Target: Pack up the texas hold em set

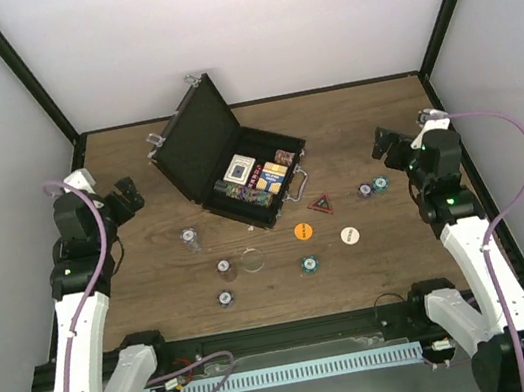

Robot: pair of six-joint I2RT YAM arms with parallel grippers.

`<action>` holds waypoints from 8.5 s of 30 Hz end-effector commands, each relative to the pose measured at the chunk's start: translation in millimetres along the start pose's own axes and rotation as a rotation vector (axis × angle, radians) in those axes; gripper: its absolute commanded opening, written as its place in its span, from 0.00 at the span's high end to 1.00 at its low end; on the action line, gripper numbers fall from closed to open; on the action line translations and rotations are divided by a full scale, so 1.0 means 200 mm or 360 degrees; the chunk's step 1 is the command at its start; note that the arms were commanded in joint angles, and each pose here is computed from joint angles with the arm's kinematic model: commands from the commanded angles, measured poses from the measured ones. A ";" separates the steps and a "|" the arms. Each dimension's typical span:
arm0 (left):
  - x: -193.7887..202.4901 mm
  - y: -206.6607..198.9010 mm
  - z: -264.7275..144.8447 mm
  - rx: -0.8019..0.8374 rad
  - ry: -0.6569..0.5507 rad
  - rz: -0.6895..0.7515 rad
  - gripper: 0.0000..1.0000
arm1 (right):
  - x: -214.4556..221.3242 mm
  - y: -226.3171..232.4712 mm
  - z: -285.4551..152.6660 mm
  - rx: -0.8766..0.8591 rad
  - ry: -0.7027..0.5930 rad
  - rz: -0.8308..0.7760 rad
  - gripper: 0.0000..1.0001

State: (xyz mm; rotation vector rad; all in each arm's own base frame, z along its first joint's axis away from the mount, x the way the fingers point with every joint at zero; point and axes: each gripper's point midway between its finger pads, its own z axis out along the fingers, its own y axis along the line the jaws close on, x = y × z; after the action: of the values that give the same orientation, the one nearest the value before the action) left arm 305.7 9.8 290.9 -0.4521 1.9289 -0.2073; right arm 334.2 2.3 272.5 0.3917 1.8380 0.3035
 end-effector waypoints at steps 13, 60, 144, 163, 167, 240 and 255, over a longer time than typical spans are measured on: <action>0.02 -0.15 -0.16 0.0236 0.0183 0.0097 0.00 | 0.12 0.06 -0.07 -0.0101 0.0228 -0.0034 0.00; 1.27 -0.11 0.33 -0.0027 0.1249 0.0443 0.42 | 0.78 0.24 -0.10 -0.0557 0.0830 -0.0001 0.00; 1.21 -1.20 -0.29 0.1551 0.0787 0.1355 0.55 | 1.15 1.21 -0.46 -0.1592 0.1792 0.0471 0.35; 0.38 -0.70 0.03 0.0371 -0.0033 0.0982 0.00 | 1.18 1.08 0.02 -0.0783 0.1427 0.0478 0.41; 0.35 -0.65 0.05 0.0275 -0.0050 0.0975 0.00 | 1.23 1.10 0.08 -0.0723 0.1428 0.0476 0.41; 1.24 -1.05 0.39 0.0431 0.0848 0.1451 0.00 | 0.73 0.55 -0.24 -0.0472 0.0657 0.0109 0.00; 1.42 -0.98 0.55 0.0225 0.0996 0.1625 0.48 | 0.85 0.59 -0.25 -0.0570 0.0814 0.0180 0.00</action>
State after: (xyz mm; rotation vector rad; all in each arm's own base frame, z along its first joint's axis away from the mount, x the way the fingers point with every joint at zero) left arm 349.3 -281.0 72.7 0.8027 2.4708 0.1634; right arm 252.7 175.7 184.9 0.1638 2.2058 0.8291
